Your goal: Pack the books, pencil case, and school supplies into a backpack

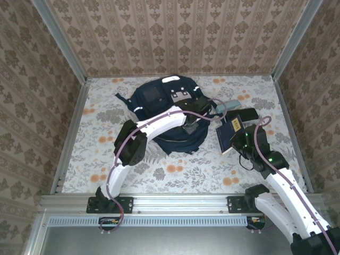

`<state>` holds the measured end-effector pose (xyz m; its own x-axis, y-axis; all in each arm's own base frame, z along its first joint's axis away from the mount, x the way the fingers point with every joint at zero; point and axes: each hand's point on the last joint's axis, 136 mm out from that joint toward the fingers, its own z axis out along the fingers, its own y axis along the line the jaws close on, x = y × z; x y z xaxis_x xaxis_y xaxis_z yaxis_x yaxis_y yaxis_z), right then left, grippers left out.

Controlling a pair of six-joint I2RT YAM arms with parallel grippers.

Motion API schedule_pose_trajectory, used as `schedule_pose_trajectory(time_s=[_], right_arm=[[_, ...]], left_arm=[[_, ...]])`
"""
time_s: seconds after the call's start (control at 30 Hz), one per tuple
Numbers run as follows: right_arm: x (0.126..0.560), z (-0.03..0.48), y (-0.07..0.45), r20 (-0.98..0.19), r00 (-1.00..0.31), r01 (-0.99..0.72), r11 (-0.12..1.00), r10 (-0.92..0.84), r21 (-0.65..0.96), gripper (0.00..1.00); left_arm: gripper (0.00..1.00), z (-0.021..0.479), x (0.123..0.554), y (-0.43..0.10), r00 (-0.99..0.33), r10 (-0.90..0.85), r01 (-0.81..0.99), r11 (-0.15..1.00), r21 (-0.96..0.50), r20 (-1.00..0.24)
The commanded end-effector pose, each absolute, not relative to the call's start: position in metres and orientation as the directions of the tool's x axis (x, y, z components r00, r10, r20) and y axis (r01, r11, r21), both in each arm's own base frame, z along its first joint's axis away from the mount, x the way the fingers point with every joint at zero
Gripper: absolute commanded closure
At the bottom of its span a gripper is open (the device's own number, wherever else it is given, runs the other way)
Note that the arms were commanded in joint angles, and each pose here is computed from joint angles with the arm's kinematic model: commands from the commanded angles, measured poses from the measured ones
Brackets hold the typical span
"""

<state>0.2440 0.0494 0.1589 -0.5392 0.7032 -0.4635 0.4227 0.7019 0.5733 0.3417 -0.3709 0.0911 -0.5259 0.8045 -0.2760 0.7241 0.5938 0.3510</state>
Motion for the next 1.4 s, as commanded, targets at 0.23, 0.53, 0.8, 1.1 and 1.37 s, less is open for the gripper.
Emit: schedule_pose_trajectory(time_s=[0.23, 0.53, 0.8, 1.1, 1.37], right_arm=[[0.244, 0.165, 0.051, -0.455, -0.517, 0.408, 0.676, 0.725, 0.614, 1.0], [0.238, 0.175, 0.053, -0.464, -0.516, 0.371, 0.676, 0.72, 0.637, 1.0], [0.245, 0.205, 0.095, -0.44, -0.588, 0.135, 0.618, 0.679, 0.774, 1.0], [0.257, 0.199, 0.144, -0.285, -0.68, 0.058, 0.438, 0.675, 0.897, 1.0], [0.281, 0.21, 0.189, -0.311, -0.688, -0.011, 0.419, 0.656, 0.908, 1.0]], left_arm=[[0.76, 0.094, 0.349, -0.372, -0.489, 0.838, 0.723, 0.544, 0.425, -0.242], [0.94, 0.168, 0.359, -0.364, -0.456, 0.789, 0.629, 0.614, 0.477, -0.413], [0.98, 0.248, 0.361, -0.35, -0.372, 0.668, 0.507, 0.728, 0.462, -0.644], [0.99, 0.285, 0.367, -0.351, -0.321, 0.588, 0.469, 0.78, 0.415, -0.743], [1.0, 0.285, 0.368, -0.349, -0.34, 0.567, 0.474, 0.792, 0.383, -0.75]])
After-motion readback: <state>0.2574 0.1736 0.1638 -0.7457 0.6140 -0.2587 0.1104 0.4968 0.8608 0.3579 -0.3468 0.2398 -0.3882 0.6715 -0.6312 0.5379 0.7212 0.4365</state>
